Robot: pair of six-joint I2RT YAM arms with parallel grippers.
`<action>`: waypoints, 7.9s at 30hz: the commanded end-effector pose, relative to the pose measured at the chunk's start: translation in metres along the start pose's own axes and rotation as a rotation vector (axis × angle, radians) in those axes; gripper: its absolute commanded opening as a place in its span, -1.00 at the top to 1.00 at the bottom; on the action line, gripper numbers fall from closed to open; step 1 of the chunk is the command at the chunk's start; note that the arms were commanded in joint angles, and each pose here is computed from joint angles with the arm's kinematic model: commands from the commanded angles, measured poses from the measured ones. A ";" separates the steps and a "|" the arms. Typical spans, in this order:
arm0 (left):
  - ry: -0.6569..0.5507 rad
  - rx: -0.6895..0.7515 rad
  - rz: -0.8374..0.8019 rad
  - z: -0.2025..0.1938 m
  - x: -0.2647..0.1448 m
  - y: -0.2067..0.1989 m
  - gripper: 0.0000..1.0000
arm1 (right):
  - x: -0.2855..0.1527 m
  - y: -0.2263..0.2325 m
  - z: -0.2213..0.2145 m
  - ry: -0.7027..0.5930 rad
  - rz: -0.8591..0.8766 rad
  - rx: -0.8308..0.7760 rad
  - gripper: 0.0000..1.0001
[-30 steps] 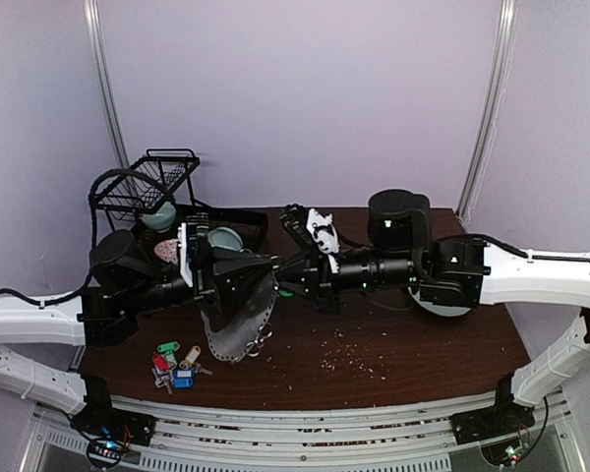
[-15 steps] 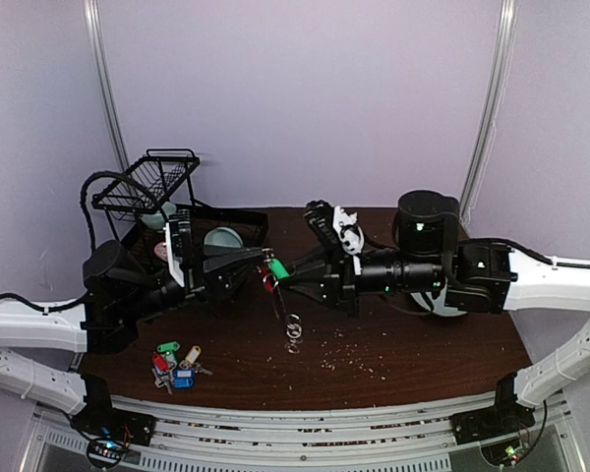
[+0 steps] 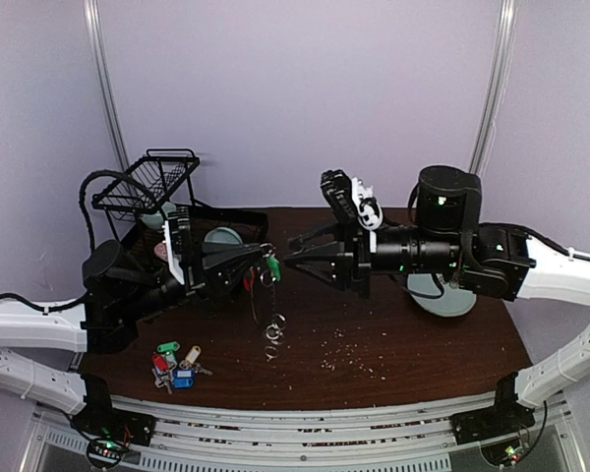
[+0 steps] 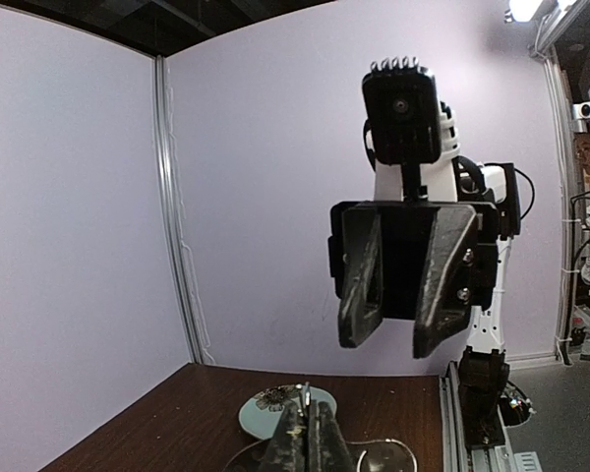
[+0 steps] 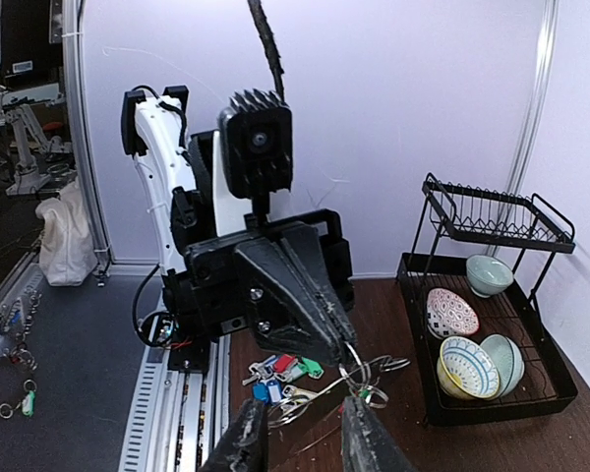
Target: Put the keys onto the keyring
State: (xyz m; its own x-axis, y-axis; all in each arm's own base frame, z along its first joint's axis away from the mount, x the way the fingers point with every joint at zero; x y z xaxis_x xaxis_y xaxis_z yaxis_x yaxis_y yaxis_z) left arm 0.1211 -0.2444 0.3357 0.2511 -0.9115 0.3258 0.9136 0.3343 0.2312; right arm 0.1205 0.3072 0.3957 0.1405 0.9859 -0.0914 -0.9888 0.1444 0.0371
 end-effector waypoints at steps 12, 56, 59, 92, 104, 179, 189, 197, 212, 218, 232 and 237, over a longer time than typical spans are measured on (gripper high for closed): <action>-0.101 0.048 0.004 0.020 0.001 0.004 1.00 | 0.018 -0.020 0.012 -0.039 0.060 0.028 0.64; 0.429 0.122 -0.149 0.018 0.024 0.009 0.41 | 0.028 -0.006 0.021 0.504 -0.136 -0.341 1.00; 0.434 0.124 -0.155 0.016 0.022 0.008 0.42 | 0.028 -0.003 0.023 0.492 -0.110 -0.338 1.00; 0.172 0.121 -0.143 0.022 0.011 0.001 1.00 | 0.008 -0.022 -0.006 0.209 -0.058 -0.121 0.31; 0.146 0.124 -0.135 0.025 0.010 0.001 1.00 | 0.020 -0.024 -0.018 0.211 -0.026 -0.082 0.36; 0.484 0.206 -0.345 -0.012 0.006 0.003 0.50 | 0.018 -0.012 -0.017 0.315 0.138 -0.081 1.00; 0.424 0.129 -0.457 -0.002 0.014 -0.003 0.39 | 0.020 -0.013 -0.016 0.320 0.129 -0.088 1.00; 0.445 0.095 -0.437 -0.007 0.018 -0.001 0.40 | 0.020 -0.013 -0.015 0.314 0.127 -0.089 1.00; 0.440 0.115 -0.411 -0.007 0.014 -0.001 1.00 | 0.018 -0.015 -0.016 0.319 0.100 -0.098 1.00; 0.353 0.169 -0.293 0.004 0.003 0.003 1.00 | 0.012 -0.022 -0.029 0.358 -0.001 -0.105 1.00; 0.077 0.116 -0.113 0.026 -0.008 0.008 1.00 | 0.027 -0.025 -0.050 0.334 0.038 -0.036 1.00; 0.052 0.077 -0.106 0.017 -0.004 0.007 1.00 | 0.034 -0.025 -0.052 0.311 0.061 -0.015 1.00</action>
State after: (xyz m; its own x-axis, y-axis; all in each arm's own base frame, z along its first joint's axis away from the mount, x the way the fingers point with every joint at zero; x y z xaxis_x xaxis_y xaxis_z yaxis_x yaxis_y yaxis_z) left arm 0.1205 -0.2363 0.3282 0.1748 -0.9820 0.0718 0.9241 0.1888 0.3323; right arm 0.1444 0.3285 0.3489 0.0842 0.9163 -0.3915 -0.9960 0.0893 -0.0053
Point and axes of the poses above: each gripper's point midway between its finger pads, its own x axis out along the fingers, its own y axis along the line the jaws close on, z = x × y, the point moved 10 cm from there along -x, back along the fingers, and after that the axes turned 7 degrees about x, right-handed, at the moved point
